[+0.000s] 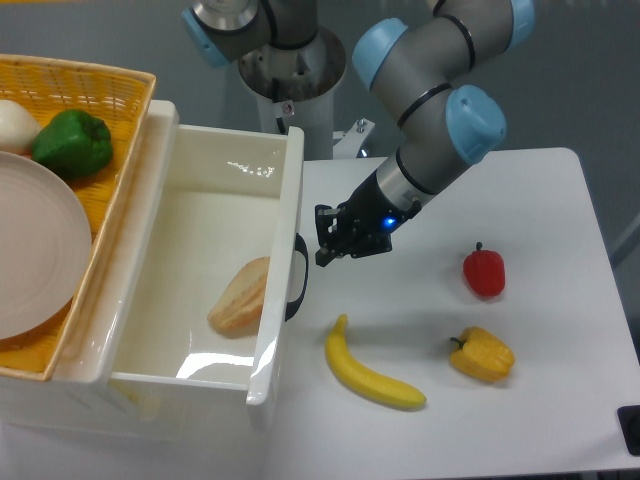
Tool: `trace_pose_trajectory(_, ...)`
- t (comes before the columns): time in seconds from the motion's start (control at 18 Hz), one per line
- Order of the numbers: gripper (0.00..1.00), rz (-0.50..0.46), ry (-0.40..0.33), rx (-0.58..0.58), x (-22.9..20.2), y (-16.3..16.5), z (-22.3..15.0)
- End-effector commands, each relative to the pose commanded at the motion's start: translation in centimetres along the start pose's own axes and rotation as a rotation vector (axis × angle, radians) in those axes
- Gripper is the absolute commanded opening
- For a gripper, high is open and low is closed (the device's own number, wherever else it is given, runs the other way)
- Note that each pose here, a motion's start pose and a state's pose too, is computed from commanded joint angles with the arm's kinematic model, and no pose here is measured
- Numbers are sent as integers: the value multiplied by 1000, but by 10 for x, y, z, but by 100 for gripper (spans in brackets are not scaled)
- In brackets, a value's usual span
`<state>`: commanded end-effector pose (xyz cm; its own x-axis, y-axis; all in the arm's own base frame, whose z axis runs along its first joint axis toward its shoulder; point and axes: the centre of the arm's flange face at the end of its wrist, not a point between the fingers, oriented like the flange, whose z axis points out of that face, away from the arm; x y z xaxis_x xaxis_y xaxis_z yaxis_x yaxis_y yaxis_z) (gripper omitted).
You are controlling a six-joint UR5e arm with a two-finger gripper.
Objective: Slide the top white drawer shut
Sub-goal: 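Move the gripper toward the front panel of the open white drawer, then push the drawer front with the gripper into the cabinet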
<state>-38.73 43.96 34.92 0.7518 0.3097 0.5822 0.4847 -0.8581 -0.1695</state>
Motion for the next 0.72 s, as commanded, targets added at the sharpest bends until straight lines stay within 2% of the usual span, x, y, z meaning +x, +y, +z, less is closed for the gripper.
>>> trace_pose_trajectory(0.72,4,4,5,-10,18,-3,8)
